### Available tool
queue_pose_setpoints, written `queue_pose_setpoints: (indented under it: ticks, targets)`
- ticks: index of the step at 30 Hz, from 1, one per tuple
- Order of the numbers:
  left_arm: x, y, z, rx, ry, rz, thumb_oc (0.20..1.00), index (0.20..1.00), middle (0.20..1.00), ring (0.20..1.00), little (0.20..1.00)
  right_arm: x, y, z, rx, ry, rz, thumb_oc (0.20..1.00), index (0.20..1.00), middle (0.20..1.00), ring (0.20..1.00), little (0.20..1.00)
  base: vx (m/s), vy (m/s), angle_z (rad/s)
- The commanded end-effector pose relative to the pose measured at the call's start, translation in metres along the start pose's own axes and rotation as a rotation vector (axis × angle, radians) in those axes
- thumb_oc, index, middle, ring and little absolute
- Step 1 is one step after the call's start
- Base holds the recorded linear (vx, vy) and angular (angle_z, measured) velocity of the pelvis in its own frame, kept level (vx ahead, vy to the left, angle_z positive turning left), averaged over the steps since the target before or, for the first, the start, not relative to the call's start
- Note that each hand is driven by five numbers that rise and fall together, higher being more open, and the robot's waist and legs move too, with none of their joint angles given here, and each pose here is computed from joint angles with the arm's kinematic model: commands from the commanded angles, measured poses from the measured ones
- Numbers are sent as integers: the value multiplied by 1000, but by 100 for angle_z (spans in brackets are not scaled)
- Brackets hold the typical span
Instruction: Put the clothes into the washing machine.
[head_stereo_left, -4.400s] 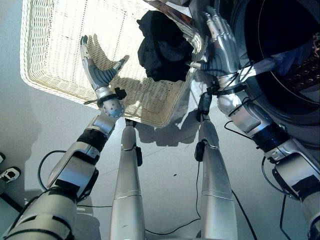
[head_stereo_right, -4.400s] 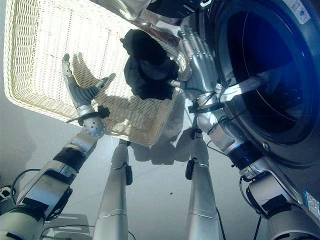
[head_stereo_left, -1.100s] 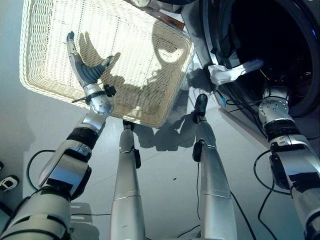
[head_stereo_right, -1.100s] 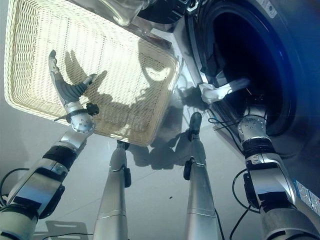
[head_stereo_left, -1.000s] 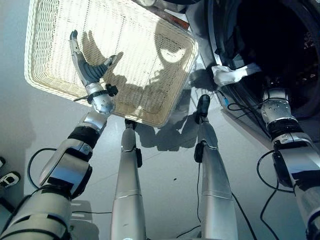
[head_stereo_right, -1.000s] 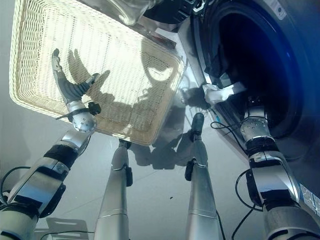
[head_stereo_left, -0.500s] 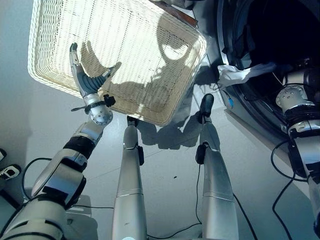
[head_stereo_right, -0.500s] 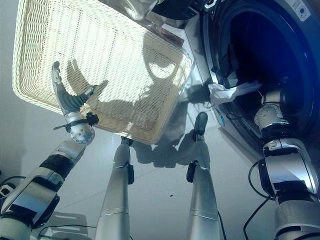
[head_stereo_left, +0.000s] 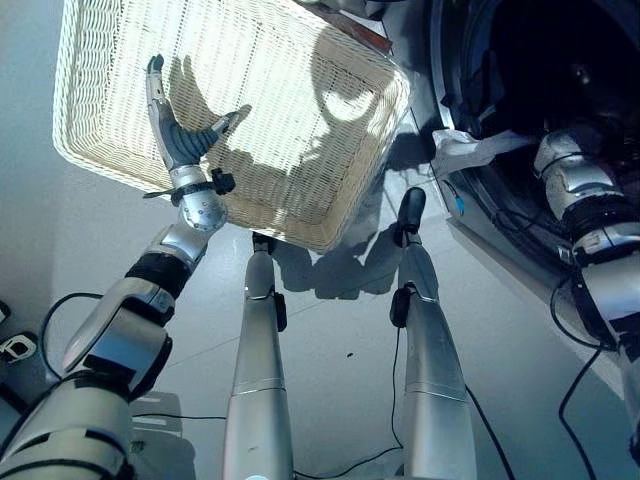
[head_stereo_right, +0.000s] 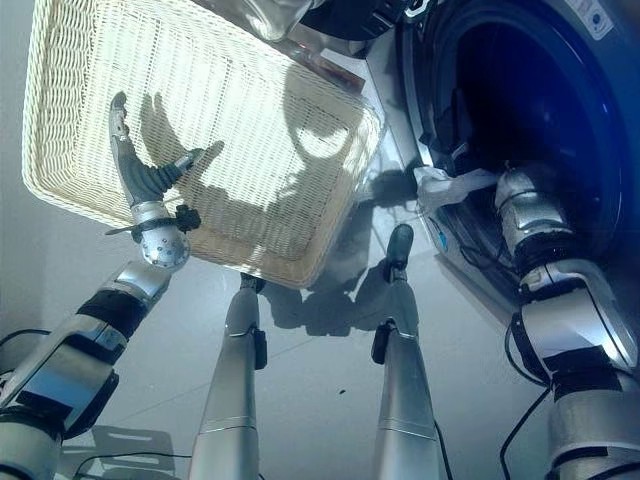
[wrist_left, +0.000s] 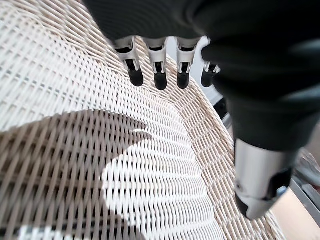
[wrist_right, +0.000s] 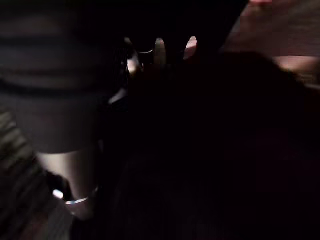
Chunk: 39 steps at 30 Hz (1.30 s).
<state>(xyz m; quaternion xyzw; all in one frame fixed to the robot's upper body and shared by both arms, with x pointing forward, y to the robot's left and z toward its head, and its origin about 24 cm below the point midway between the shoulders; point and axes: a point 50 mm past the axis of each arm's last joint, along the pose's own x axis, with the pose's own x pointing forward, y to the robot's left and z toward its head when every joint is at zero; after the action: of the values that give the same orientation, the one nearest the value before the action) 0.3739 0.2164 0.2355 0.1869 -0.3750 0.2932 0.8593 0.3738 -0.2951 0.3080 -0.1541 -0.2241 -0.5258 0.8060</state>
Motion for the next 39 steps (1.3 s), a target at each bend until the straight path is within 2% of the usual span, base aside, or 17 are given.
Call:
queue_pose_setpoints:
  ticks: [1, 5, 17, 39]
  targets:
    - [13, 3, 12, -76, -22, 73, 1000, 1000, 1000, 1000, 1000, 22, -26, 18, -193, -224, -131, 1000, 1000, 1000, 1000, 1000, 0, 0, 0]
    - [14, 1, 16, -85, -38, 85, 1000, 1000, 1000, 1000, 1000, 5, -12, 21, -315, -386, -92, 1000, 1000, 1000, 1000, 1000, 0, 0, 0]
    - [17, -3, 22, -89, -51, 100, 1000, 1000, 1000, 1000, 1000, -19, 7, 5, -536, -621, 64, 1000, 1000, 1000, 1000, 1000, -2, 0, 0]
    - [11, -10, 22, -88, -58, 101, 1000, 1000, 1000, 1000, 1000, -42, 15, -58, -890, -686, 377, 1000, 1000, 1000, 1000, 1000, 0, 0, 0]
